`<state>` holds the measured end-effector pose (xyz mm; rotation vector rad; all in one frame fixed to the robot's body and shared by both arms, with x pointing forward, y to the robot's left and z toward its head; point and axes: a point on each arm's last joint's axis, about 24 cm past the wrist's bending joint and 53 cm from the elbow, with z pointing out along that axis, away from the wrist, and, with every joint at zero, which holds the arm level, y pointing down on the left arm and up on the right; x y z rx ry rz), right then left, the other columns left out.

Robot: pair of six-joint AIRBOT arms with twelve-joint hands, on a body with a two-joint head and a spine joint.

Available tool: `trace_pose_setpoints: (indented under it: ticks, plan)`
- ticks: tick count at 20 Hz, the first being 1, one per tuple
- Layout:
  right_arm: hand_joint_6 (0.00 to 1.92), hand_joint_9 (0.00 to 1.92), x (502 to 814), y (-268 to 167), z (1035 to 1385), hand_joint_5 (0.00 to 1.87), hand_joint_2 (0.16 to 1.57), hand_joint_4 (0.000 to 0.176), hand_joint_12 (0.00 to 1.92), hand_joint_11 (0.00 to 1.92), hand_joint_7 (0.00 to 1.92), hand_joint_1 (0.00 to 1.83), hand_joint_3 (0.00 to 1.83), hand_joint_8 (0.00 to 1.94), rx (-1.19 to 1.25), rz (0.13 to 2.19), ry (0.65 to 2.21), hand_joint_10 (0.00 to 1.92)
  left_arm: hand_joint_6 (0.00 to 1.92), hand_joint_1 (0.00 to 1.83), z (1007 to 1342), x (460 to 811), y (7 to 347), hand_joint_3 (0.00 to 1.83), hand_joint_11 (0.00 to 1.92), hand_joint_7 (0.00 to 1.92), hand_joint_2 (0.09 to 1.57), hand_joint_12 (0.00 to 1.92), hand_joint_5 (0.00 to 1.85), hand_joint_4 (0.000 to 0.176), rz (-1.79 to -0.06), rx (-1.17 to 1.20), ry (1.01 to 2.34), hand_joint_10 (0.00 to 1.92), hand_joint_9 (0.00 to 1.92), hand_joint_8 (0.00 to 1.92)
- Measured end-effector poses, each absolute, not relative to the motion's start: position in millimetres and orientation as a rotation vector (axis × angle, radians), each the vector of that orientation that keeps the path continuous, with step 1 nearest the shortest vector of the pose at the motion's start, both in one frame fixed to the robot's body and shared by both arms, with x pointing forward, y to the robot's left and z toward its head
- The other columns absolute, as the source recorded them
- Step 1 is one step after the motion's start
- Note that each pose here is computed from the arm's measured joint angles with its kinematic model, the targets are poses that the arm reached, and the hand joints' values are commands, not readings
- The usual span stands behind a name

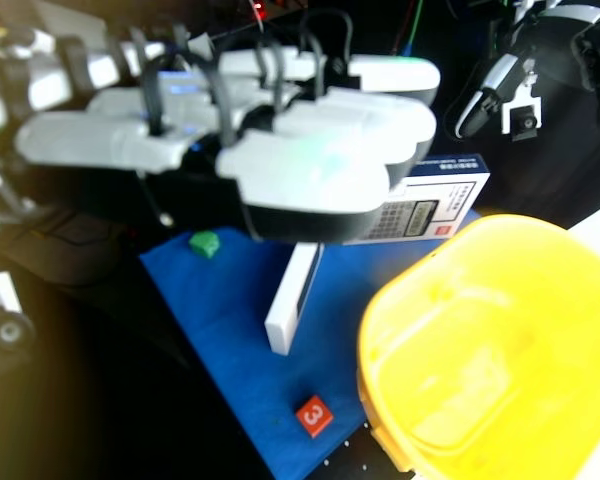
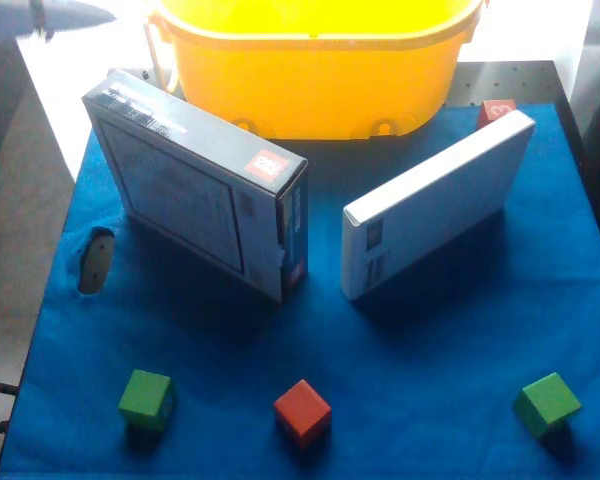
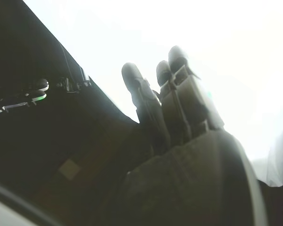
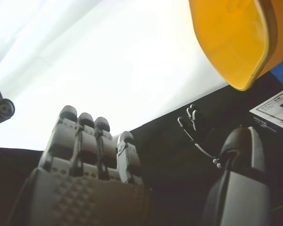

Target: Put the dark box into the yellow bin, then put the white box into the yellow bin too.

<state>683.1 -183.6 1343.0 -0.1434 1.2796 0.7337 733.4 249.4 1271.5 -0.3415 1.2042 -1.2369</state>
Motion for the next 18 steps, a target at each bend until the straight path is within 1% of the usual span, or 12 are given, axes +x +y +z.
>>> trace_pose_setpoints:
  ticks: [2,3,5,6,9,10,11,13,14,16,17,18]
  plan:
    - [0.0,0.28,683,-184,1343,0.26,1.1,0.0,0.55,0.0,0.29,0.13,0.0,0.0,-0.145,0.733,1.279,0.01,0.01,0.17,1274,732,253,0.0,0.0,0.19,1.07,0.08,0.25,0.018,-1.233,-0.336,1.204,0.01,0.1,0.01]
    - [0.0,0.27,683,-184,1343,0.26,1.1,0.0,0.51,0.0,0.28,0.14,0.0,0.0,-0.142,0.733,1.28,0.0,0.0,0.18,1275,732,254,0.0,0.0,0.2,1.07,0.09,0.24,0.023,-1.232,-0.335,1.203,0.02,0.12,0.01]
    - [0.0,0.27,683,-184,1343,0.25,1.11,0.0,0.44,0.0,0.27,0.15,0.0,0.0,-0.146,0.732,1.279,0.0,0.0,0.22,1273,730,249,0.0,0.0,0.25,1.06,0.51,0.26,0.033,-1.246,-0.31,1.232,0.0,0.22,0.0]
    - [0.0,0.23,682,-183,1343,0.23,1.1,0.0,0.37,0.0,0.24,0.14,0.0,0.0,-0.148,0.733,1.279,0.0,0.0,0.18,1270,728,243,0.0,0.0,0.25,1.07,0.55,0.22,0.044,-1.26,-0.286,1.262,0.0,0.22,0.0]
    - [0.0,0.21,682,-184,1343,0.23,1.08,0.0,0.43,0.0,0.22,0.13,0.0,0.0,-0.146,0.733,1.28,0.0,0.0,0.2,1266,722,239,0.0,0.0,0.14,1.01,0.37,0.08,0.04,-1.261,-0.236,1.324,0.0,0.12,0.0]
    - [0.0,0.19,682,-185,1343,0.2,1.09,0.0,0.38,0.0,0.2,0.13,0.0,0.0,-0.145,0.73,1.279,0.0,0.0,0.3,1267,719,240,0.0,0.0,0.13,0.95,0.27,0.04,0.072,-1.256,-0.224,1.336,0.0,0.1,0.0]
    - [0.0,0.19,682,-185,1343,0.2,1.09,0.0,0.4,0.0,0.21,0.12,0.0,0.0,-0.144,0.73,1.28,0.01,0.0,0.37,1269,714,241,0.0,0.0,0.14,0.91,0.25,0.02,0.072,-1.248,-0.198,1.349,0.0,0.12,0.0]
    - [0.0,0.2,682,-185,1343,0.2,1.08,0.0,0.45,0.0,0.21,0.13,0.0,0.0,-0.145,0.73,1.281,0.01,0.01,0.44,1272,708,240,0.0,0.02,0.18,0.87,0.26,0.04,0.057,-1.246,-0.162,1.366,0.01,0.15,0.01]
    - [0.0,0.21,682,-184,1343,0.2,1.07,0.0,0.46,0.0,0.22,0.13,0.0,0.0,-0.146,0.731,1.281,0.01,0.0,0.53,1268,704,234,0.0,0.0,0.18,0.82,0.27,0.03,0.029,-1.254,-0.136,1.393,0.0,0.14,0.0]
    - [0.0,0.21,682,-184,1342,0.19,1.07,0.0,0.45,0.0,0.22,0.13,0.0,0.0,-0.146,0.732,1.283,0.0,0.0,0.56,1265,700,227,0.0,0.0,0.14,0.82,0.19,0.01,0.011,-1.255,-0.099,1.416,0.0,0.11,0.0]
    - [0.0,0.2,682,-184,1342,0.17,1.08,0.0,0.39,0.0,0.21,0.12,0.0,0.0,-0.146,0.732,1.285,0.0,0.01,0.57,1261,698,220,0.0,0.0,0.13,0.82,0.17,0.02,0.007,-1.246,-0.068,1.441,0.0,0.1,0.0]
    - [0.0,0.18,682,-183,1342,0.16,1.08,0.0,0.36,0.0,0.2,0.12,0.0,0.0,-0.147,0.732,1.285,0.0,0.01,0.61,1259,697,216,0.0,0.0,0.14,0.8,0.22,0.09,0.028,-1.243,-0.054,1.453,0.0,0.13,0.0]
